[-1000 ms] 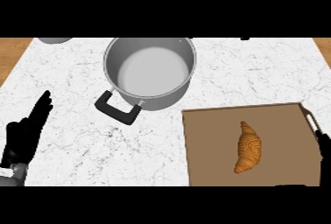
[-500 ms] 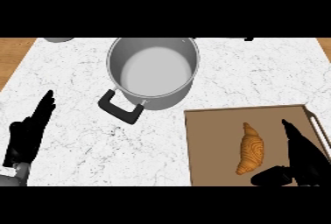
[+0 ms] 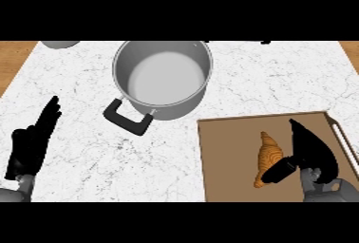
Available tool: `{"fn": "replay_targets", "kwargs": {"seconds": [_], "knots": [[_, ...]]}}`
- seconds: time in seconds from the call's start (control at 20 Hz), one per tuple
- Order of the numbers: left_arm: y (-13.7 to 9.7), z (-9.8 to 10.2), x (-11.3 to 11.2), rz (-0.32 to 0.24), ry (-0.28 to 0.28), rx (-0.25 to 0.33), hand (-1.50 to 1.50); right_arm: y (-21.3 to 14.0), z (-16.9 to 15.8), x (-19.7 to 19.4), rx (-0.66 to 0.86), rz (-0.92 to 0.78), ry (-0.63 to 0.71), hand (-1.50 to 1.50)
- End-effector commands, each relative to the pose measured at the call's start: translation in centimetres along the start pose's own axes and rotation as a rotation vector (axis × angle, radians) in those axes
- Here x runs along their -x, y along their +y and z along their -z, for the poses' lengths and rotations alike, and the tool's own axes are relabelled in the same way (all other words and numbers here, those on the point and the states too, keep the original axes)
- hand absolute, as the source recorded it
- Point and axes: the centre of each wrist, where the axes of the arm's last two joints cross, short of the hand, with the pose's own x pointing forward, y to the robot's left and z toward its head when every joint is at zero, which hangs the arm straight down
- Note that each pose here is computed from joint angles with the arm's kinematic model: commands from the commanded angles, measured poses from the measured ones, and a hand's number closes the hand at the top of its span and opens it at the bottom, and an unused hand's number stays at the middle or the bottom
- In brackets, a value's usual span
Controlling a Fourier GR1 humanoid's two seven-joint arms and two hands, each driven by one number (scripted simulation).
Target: Pick the croissant from the tray and place it in the pot
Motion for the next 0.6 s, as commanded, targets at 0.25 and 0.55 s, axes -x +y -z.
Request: {"fn": "replay_targets", "kwargs": {"seconds": [0.25, 0.55], "knots": [[1.0, -0.5, 0.7, 0.001, 0.026, 0.003, 0.0, 1.3, 1.7, -3.8, -0.068, -0.129, 0.26, -1.5], [0.9, -0.9, 0.1, 0.003, 0.027, -0.004, 0.0, 2.3, 2.5, -5.7, -0.077, -0.144, 0.291, -1.5]]}}
